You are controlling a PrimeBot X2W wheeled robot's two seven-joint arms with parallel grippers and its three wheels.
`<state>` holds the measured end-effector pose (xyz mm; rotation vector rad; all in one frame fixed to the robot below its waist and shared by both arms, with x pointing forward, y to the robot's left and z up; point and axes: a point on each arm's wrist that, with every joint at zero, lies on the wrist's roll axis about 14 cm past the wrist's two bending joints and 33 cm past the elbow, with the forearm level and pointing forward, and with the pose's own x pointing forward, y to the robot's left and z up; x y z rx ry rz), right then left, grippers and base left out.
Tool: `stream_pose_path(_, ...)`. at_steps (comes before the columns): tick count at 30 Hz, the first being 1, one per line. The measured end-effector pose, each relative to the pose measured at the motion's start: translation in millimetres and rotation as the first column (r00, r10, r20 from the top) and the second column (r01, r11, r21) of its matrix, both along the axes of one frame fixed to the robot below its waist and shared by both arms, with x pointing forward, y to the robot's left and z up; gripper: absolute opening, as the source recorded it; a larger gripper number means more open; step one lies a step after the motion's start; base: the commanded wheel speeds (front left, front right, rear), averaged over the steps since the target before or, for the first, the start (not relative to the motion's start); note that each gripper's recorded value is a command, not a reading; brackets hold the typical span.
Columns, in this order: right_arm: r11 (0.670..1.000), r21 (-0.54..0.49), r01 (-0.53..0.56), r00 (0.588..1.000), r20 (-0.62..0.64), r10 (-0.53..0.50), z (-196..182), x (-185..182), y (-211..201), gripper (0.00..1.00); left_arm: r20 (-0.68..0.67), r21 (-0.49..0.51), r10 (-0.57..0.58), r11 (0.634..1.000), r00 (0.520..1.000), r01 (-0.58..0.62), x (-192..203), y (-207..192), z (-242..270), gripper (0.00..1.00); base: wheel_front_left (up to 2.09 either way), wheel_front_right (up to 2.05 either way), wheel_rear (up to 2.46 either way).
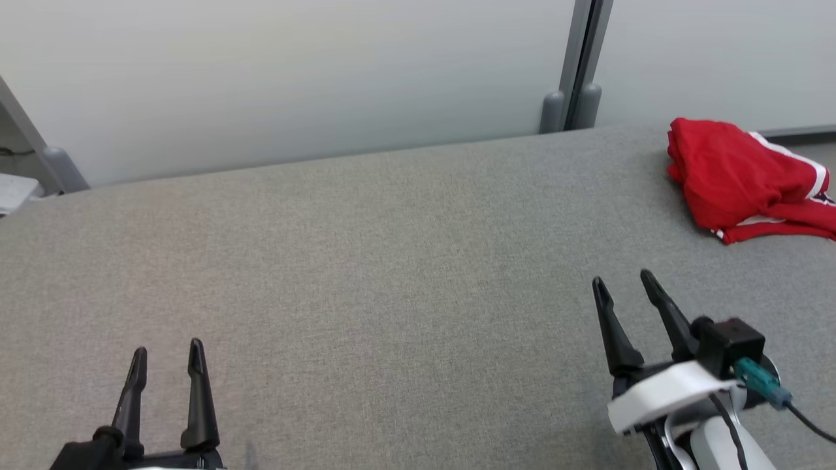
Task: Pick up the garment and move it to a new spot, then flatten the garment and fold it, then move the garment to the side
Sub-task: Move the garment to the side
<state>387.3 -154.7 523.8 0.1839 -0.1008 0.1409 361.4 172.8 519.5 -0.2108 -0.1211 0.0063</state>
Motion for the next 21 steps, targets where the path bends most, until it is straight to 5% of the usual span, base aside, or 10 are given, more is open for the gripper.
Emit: stream_pose_path(21, 0.999, 0.046, 0.005, 1.0, 0.023, -0.006, -2.8, -54.5, 6.0, 1.0, -0.005, 0.098, 0.036, 0.995, 0.999, -0.035, -48.1, 12.0, -2.0, 1.0, 0.0, 0.0, 0.0)
